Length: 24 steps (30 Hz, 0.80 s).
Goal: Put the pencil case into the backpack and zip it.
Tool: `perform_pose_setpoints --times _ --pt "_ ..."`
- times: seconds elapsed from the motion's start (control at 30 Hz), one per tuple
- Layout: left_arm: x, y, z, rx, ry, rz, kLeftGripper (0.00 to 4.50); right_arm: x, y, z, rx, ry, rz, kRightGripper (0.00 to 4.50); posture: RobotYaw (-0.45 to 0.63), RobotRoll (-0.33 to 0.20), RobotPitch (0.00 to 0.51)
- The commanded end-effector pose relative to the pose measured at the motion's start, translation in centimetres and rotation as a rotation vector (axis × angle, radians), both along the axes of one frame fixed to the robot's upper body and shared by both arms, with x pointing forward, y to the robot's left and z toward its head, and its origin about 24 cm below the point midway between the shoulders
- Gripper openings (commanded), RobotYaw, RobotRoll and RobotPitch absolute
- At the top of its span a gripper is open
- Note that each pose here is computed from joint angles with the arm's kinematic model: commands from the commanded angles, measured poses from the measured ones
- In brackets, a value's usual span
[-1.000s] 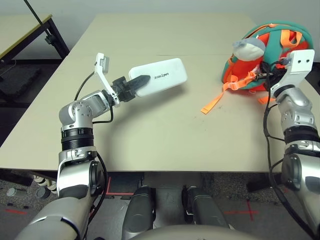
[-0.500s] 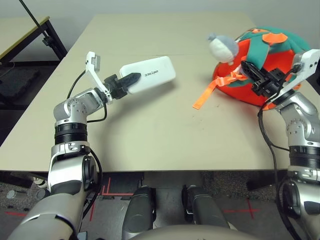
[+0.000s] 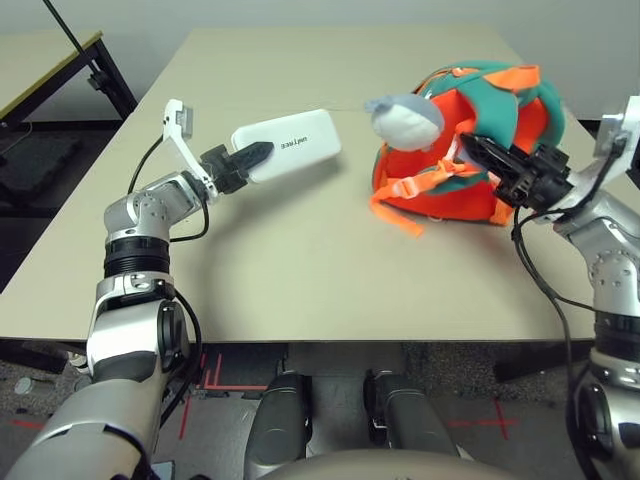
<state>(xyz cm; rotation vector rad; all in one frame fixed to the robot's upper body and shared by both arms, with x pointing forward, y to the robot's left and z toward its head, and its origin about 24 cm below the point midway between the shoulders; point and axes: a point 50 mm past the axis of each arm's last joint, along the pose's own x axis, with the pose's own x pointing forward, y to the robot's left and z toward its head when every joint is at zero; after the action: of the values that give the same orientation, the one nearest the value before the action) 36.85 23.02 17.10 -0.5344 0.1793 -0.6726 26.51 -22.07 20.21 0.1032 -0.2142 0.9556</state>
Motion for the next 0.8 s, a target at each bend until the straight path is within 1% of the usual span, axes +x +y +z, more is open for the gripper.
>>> perform_pose_setpoints --times 0.03,0.1,0.17,0.3,0.43,0.47,0.53,0.6,0.73,0.8 --pt "0.2 1.0 2.0 0.035 -0.065 -0.012 1.26 -2.4 0.2 1.9 -0.015 -0.038 0.147 0.04 0.10 0.000 0.081" --pt "0.1 1.1 2.9 0.044 -0.089 -0.042 1.26 -3.3 -0.2 1.3 -0.047 0.028 0.186 0.04 0.09 0.000 0.084" --pt "-0.1 1.0 3.5 0.062 -0.116 -0.092 1.26 -3.6 -0.7 0.7 -0.069 0.085 0.191 0.04 0.09 0.000 0.086" --pt "-0.6 0.8 5.1 0.183 -0.199 -0.219 1.26 -3.5 -1.3 -0.5 -0.125 0.157 0.161 0.04 0.09 0.000 0.092" --pt "-1.0 0.2 6.8 0.293 -0.263 -0.336 1.26 -3.1 -1.4 -1.4 -0.164 0.190 0.148 0.04 0.10 0.000 0.099" --pt "-1.1 0.0 7.2 0.334 -0.288 -0.365 1.26 -2.9 -1.4 -1.6 -0.173 0.193 0.142 0.04 0.10 0.000 0.099" --pt "-1.3 -0.2 7.5 0.480 -0.312 -0.427 1.26 -2.6 -1.3 -1.9 -0.190 0.200 0.133 0.04 0.10 0.000 0.099" --pt "-1.4 -0.4 8.0 0.556 -0.329 -0.461 1.26 -2.4 -1.1 -2.1 -0.205 0.207 0.138 0.04 0.10 0.000 0.099" --pt "-1.6 -1.5 9.5 0.556 -0.376 -0.525 1.26 -2.3 -1.0 -2.3 -0.214 0.211 0.147 0.04 0.11 0.000 0.101" --pt "-1.7 -2.1 9.8 0.565 -0.391 -0.549 1.26 -2.2 -0.9 -2.3 -0.212 0.209 0.146 0.04 0.11 0.000 0.100"
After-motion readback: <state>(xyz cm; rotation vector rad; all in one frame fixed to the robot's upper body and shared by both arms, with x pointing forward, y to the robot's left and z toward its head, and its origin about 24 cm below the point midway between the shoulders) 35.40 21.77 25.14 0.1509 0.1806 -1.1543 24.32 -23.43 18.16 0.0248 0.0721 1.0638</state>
